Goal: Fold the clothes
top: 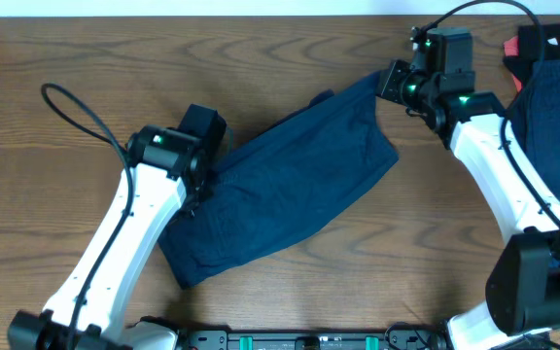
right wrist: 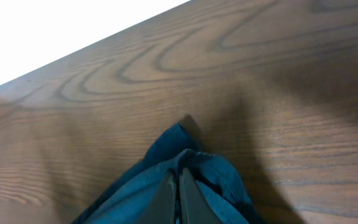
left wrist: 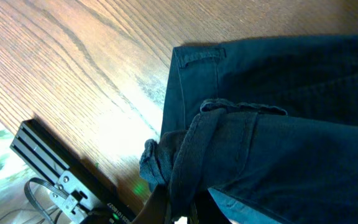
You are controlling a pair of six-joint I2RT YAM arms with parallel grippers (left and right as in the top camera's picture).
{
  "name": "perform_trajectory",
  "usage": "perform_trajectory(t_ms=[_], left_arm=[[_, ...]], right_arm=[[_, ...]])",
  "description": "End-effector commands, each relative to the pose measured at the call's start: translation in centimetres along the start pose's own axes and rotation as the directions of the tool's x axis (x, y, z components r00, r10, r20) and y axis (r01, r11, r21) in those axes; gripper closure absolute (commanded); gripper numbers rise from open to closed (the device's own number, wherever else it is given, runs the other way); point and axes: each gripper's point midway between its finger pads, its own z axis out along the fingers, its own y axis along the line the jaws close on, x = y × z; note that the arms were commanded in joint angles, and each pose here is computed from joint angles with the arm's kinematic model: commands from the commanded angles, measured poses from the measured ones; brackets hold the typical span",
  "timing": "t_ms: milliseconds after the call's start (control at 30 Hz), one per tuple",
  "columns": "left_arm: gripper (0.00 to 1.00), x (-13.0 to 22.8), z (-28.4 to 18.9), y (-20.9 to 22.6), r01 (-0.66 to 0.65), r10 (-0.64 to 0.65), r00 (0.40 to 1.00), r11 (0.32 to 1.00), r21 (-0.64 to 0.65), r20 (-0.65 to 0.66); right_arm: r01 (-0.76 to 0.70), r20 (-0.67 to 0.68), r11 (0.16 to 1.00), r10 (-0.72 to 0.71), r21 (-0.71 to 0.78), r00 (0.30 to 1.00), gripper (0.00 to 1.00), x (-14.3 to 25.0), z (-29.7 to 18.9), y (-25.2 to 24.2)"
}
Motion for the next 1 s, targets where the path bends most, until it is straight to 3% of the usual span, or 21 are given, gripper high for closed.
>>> perform_trajectory(t_ms=[0, 500, 567, 600, 667, 700, 733, 767, 967], left_arm=[[0.94, -0.6, 1.2, 0.4, -0.012, 0.012, 1.000, 0.998, -0.061, 0.002], [0.94, -2.0, 5.3, -1.6, 0.009, -0.015, 0.999, 0.993, -0.120, -0.044], [0.94, -2.4, 5.8, -1.3, 0.030, -0.037, 0.998, 0.991, -0.129, -0.052], [0.93, -2.6, 6.0, -1.1, 0.041, -0.049, 0.997, 0.990, -0.134, -0.056], [0.74, -2.9, 6.3, -0.5, 0.061, -0.071, 0.995, 0.988, -0.142, -0.064], [0.59, -3.1, 6.4, -0.2, 0.072, -0.082, 0.994, 0.987, -0.146, -0.067], [0.38, -3.2, 6.5, 0.0, 0.078, -0.089, 0.994, 0.986, -0.148, -0.070], [0.22, -3.3, 6.5, 0.2, 0.078, -0.089, 0.993, 0.986, -0.149, -0.072], [0.20, -3.9, 6.7, 1.2, 0.068, -0.083, 0.993, 0.985, -0.157, -0.089]], right_arm=[[-0.003, 0.011, 0.998, 0.003, 0.063, 1.000, 0.99, 0.1, 1.3, -1.1], [-0.006, 0.004, 0.999, 0.006, 0.044, 1.000, 0.97, 1.2, 4.8, -0.9], [-0.006, 0.009, 0.999, 0.005, 0.041, 1.000, 0.94, 1.1, 4.8, -0.8], [-0.005, 0.009, 0.999, 0.005, 0.041, 1.000, 0.87, 1.0, 4.8, -0.8], [-0.002, 0.007, 0.999, 0.002, 0.038, 1.000, 0.60, 1.2, 4.9, -0.6], [0.001, 0.005, 0.999, -0.001, 0.037, 1.000, 0.39, 1.2, 4.9, -0.5], [0.002, 0.005, 0.999, -0.002, 0.036, 1.000, 0.25, 1.3, 4.9, -0.5], [0.002, 0.007, 0.999, -0.002, 0.035, 1.000, 0.18, 1.2, 4.9, -0.4], [0.028, 0.024, 0.999, -0.027, -0.029, 0.999, 0.14, -0.6, 3.7, 0.9]])
